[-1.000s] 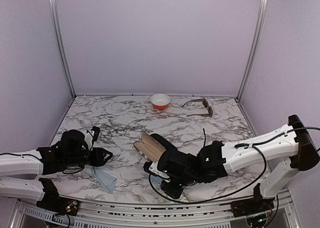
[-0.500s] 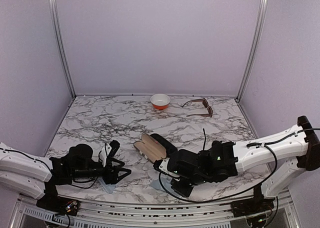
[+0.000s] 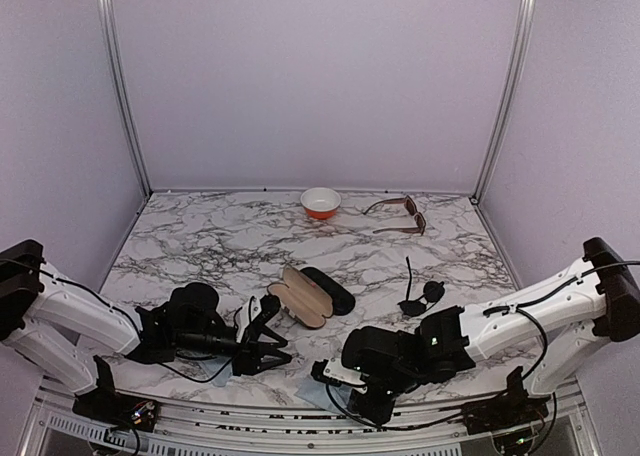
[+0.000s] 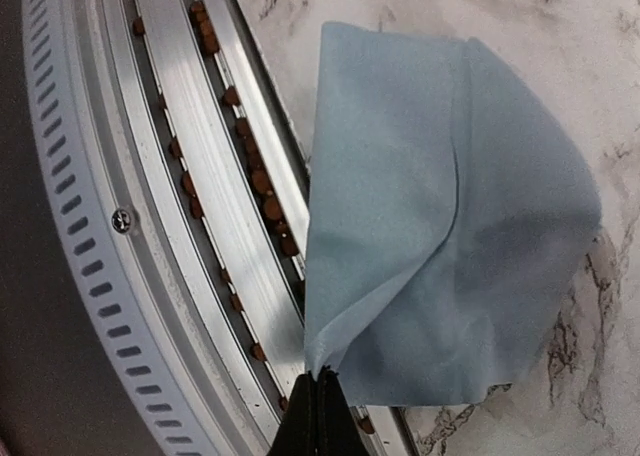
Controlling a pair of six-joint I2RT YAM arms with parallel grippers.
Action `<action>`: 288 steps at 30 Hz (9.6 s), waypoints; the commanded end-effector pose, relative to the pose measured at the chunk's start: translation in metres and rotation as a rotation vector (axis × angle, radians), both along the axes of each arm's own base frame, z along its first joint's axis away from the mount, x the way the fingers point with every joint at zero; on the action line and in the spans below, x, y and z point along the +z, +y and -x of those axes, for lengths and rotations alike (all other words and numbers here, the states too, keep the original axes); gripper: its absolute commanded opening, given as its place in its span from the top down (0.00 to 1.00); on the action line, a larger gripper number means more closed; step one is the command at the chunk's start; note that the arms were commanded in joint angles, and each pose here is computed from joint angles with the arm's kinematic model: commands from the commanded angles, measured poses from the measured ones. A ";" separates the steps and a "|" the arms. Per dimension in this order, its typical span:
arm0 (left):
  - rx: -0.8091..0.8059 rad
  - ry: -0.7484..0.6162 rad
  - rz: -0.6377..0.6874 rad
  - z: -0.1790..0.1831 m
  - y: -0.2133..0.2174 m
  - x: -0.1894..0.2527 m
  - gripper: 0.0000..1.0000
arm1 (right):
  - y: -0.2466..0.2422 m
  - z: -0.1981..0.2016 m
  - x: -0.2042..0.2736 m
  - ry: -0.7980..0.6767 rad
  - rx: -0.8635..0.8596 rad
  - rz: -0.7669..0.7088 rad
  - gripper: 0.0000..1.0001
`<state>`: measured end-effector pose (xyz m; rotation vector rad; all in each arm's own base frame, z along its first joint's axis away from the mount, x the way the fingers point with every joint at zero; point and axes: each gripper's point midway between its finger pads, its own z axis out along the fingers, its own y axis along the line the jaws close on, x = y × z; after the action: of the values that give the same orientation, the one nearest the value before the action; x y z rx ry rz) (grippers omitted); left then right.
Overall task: Organize the sunglasses
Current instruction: Move the glasses cleaning cloth to the corner of the board, then smooth out the glasses cleaning cloth at the corner of the board, then fold the glasses cleaning cloth at the corner of the board.
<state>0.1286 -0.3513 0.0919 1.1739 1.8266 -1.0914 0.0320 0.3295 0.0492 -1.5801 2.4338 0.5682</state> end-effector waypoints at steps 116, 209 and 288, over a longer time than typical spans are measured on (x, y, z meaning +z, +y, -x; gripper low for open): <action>0.070 0.398 -0.078 0.084 0.008 0.022 1.00 | 0.044 -0.015 0.100 0.003 -0.109 -0.318 1.00; -0.241 -0.467 -0.424 -0.002 0.000 -0.049 0.62 | 0.001 -0.115 0.024 -0.131 -0.314 -0.143 0.69; -0.305 -0.070 -0.307 0.055 0.002 -0.062 1.00 | 0.043 -0.043 0.006 -0.296 0.204 -0.346 0.73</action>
<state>0.0748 -0.3463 0.0226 1.7172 1.8745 -0.8893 0.0742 0.3530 0.0410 -1.6427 1.9369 0.6526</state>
